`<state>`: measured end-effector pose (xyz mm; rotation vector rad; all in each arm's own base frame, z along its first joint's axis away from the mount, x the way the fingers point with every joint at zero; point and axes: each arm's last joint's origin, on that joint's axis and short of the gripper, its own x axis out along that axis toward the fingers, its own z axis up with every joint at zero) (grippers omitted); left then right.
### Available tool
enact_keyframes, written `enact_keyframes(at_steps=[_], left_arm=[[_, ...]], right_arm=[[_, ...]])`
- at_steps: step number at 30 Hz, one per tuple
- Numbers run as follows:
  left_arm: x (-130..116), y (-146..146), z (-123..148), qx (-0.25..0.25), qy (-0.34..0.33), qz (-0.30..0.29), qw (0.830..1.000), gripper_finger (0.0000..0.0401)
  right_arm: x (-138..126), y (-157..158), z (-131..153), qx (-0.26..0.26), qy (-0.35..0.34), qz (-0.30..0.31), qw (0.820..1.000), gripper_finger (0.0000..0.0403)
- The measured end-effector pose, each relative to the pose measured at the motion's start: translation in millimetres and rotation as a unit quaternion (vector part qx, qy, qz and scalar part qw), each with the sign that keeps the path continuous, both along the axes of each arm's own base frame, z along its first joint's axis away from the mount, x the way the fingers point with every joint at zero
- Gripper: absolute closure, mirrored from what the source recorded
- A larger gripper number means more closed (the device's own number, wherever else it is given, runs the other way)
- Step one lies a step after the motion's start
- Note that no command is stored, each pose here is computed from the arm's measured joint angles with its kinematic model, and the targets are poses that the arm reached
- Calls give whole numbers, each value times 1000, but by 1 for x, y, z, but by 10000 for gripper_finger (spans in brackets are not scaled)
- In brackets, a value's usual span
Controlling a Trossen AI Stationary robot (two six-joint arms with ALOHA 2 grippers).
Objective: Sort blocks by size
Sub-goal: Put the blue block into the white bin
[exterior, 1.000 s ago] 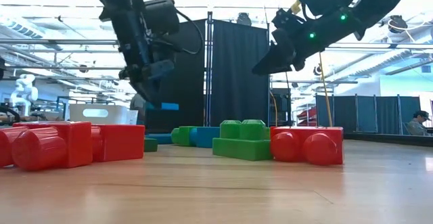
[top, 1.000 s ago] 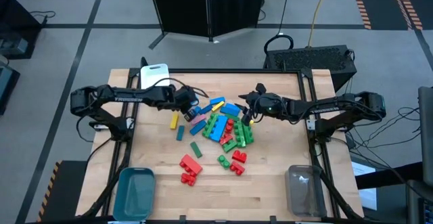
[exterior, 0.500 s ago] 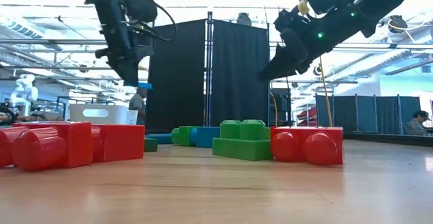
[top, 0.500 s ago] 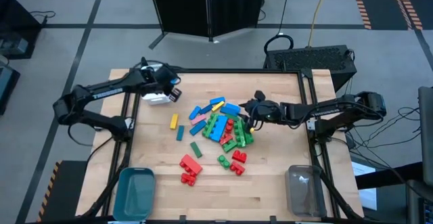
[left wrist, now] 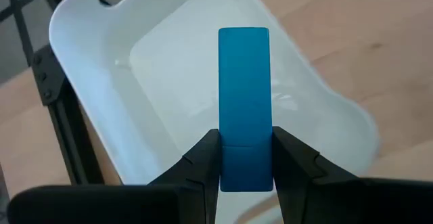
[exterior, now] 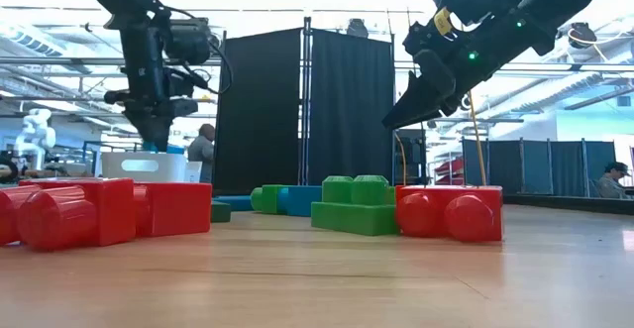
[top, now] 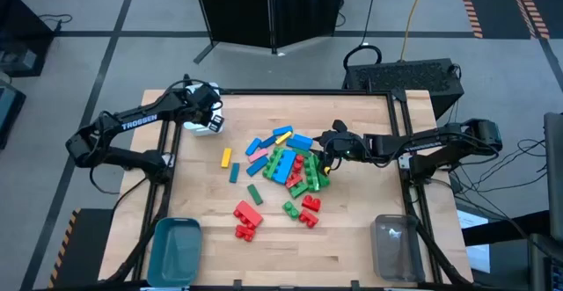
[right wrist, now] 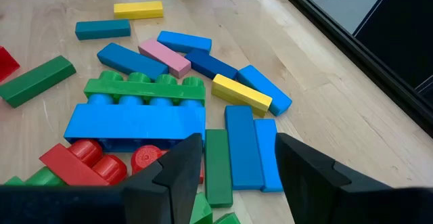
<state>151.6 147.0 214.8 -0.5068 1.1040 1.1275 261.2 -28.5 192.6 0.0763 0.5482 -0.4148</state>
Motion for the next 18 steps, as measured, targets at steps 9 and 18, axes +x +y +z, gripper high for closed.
enact_keyframes(at_steps=[9,18], left_arm=[[-13,12,-6,-8,-6,28,1000,305],[-14,14,-6,-10,-16,33,999,287]], right_arm=[[1,0,1,-1,-8,0,1000,227],[1,0,1,-2,-8,1,1000,227]])
